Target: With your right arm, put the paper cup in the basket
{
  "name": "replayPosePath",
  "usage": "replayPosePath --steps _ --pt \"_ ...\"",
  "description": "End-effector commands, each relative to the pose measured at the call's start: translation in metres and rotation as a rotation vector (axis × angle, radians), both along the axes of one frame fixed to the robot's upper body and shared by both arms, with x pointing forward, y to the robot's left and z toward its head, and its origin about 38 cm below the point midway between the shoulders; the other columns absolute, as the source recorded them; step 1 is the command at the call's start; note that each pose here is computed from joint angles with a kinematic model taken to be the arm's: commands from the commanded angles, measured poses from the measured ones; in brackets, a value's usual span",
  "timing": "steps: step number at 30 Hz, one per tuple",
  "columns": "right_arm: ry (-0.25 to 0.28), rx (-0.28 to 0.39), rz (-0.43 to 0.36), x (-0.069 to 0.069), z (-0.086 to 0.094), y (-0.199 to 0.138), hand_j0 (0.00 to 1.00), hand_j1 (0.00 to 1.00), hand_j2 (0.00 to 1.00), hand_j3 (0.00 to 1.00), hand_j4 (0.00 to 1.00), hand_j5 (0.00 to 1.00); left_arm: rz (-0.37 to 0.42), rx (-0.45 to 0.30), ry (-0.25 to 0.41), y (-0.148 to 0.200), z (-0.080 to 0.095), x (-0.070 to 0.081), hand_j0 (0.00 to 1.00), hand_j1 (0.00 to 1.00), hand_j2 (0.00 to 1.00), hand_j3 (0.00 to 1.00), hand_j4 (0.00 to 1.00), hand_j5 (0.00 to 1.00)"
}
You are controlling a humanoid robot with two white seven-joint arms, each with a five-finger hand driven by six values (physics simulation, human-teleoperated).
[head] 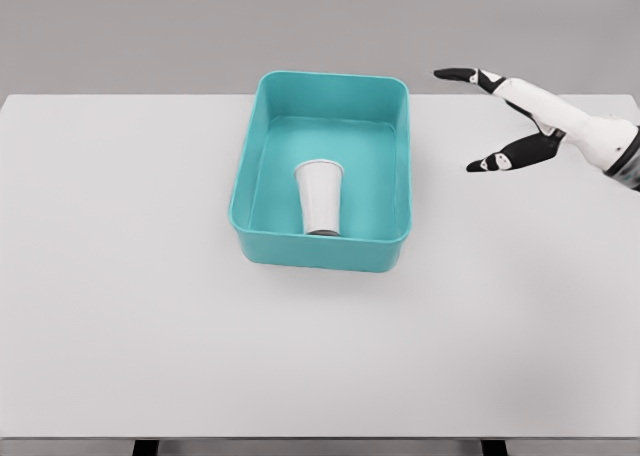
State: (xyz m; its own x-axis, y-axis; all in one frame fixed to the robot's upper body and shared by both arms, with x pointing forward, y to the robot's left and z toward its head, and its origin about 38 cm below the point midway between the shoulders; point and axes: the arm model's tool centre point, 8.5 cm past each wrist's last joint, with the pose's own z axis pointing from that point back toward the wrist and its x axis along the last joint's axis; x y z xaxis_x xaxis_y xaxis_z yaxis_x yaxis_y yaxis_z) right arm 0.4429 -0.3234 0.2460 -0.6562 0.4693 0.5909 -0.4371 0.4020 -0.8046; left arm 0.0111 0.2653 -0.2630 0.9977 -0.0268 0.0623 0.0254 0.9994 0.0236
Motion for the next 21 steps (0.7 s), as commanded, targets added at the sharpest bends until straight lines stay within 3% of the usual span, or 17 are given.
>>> replayPosePath --steps 1,21 --pt "-0.01 -0.045 -0.023 -0.0033 0.0029 -0.0141 1.0 1.0 1.0 1.0 1.0 1.0 0.0 0.0 0.0 0.0 0.0 0.0 1.0 1.0 1.0 1.0 1.0 1.0" --pt "-0.012 -0.061 -0.025 -0.0034 0.0007 -0.0154 1.0 1.0 1.0 1.0 1.0 1.0 0.0 0.0 0.0 0.0 0.0 0.0 1.0 1.0 1.0 1.0 1.0 1.0"
